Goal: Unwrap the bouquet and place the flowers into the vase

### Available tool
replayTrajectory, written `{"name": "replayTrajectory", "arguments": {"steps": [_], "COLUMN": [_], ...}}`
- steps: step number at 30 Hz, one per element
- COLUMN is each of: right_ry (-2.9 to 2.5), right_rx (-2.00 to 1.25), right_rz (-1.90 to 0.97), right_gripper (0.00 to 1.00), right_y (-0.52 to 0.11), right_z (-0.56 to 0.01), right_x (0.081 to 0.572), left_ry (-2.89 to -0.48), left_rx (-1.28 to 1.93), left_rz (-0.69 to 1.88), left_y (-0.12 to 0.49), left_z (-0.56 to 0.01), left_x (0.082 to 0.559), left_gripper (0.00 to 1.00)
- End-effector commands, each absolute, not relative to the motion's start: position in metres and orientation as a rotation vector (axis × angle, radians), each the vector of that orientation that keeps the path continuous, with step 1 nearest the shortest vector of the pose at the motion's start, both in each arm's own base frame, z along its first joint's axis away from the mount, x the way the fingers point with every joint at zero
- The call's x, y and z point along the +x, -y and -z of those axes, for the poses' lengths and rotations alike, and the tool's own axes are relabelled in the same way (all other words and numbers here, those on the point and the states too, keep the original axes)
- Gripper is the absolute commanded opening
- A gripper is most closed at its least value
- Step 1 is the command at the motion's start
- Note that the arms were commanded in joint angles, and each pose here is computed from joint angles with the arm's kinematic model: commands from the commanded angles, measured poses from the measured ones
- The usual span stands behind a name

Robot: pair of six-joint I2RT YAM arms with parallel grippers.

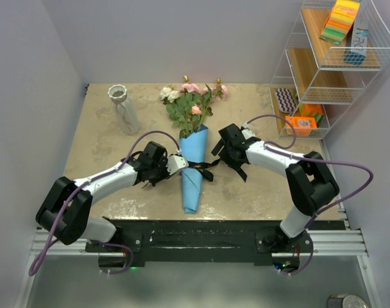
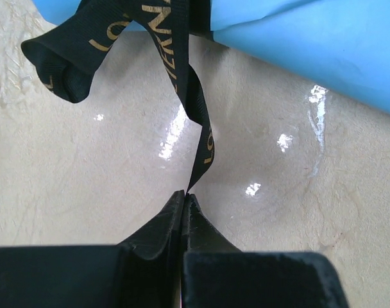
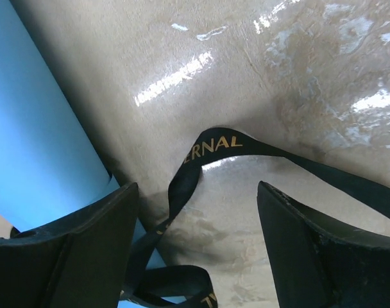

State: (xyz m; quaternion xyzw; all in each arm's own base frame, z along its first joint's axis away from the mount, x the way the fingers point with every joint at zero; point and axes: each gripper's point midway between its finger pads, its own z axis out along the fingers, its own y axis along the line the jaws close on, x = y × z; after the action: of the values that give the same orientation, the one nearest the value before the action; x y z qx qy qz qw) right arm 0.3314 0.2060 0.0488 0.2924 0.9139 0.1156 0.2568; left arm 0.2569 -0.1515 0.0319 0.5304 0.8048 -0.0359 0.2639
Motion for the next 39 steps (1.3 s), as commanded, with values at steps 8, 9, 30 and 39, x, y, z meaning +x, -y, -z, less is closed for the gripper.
{"name": "replayTrajectory", "arguments": {"steps": [8,9,30,39], "right_ry": [-2.383,-2.383,-2.23,-2.052], "right_rx": [0.988,0.984,0.867,0.911], "right_rz": [-0.257,-0.252,-0.186,-0.063], "right_gripper": [0.61,0.6,0.0,0.0], "right_y": [-0.204,-0.204,-0.172,-0.066], "right_z": [-0.035,-0.034,-0.1,-0.182], "right_x": [0.352,0.353,0.37,0.362], "left_ry": [-2.132,-2.127,-2.103,-2.147], "left_rx": [1.418,1.419,1.291,0.901], "left_rz": [0.064,0.064,0.1,-0.058], "left_y": [0.149,0.15,0.155,0.083], "left_z": [-0.043,-0.044,-0.1,-0.16], "left_x": [0.261,0.261,0.271,0.326], "left_gripper": [0.0,0.0,0.0,0.0]}}
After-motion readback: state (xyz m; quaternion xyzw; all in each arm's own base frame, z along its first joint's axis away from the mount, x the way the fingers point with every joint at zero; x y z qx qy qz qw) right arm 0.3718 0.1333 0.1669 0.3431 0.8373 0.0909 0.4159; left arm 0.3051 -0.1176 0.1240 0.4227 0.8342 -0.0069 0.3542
